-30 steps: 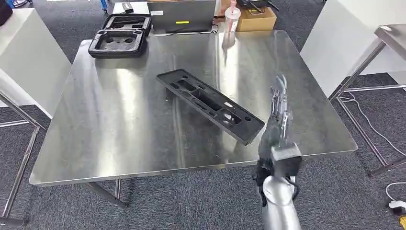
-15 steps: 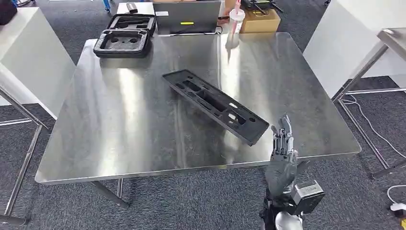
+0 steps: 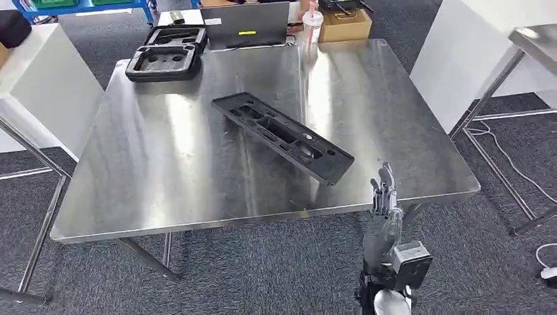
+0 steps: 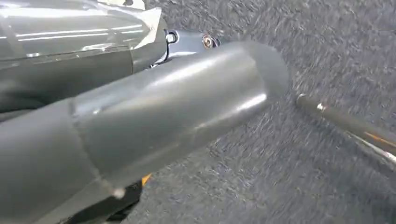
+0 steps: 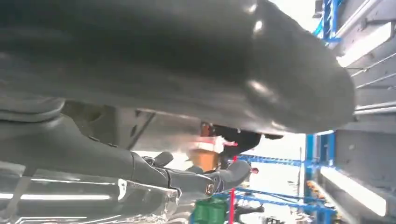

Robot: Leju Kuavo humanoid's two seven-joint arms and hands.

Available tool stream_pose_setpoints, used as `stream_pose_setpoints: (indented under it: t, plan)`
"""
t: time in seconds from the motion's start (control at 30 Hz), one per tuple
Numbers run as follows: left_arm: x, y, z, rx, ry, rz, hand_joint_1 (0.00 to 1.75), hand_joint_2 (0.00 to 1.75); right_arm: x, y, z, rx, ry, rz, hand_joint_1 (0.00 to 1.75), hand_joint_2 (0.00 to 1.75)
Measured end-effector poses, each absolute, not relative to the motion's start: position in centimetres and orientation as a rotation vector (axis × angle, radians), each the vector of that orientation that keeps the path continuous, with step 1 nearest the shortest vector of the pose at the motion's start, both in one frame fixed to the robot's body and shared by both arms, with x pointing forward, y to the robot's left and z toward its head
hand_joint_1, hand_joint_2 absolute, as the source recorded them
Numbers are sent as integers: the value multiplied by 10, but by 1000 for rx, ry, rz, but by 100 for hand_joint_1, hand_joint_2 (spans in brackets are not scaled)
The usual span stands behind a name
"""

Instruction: Take the parts from the cabinet and place them on the table.

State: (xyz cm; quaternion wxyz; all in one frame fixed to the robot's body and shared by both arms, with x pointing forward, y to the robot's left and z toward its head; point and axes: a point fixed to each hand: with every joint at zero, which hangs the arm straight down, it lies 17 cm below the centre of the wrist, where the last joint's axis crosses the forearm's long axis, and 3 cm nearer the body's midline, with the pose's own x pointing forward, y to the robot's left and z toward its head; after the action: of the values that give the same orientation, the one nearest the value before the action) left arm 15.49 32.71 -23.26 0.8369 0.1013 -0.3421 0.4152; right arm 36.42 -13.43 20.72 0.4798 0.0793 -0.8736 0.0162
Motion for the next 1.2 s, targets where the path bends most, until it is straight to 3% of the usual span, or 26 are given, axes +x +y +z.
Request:
stream_pose_setpoints:
  t: [1.2]
  plan:
    - [162, 315, -234, 122, -720, 778, 0, 0, 365, -172, 160, 34, -2024, -7, 0, 0]
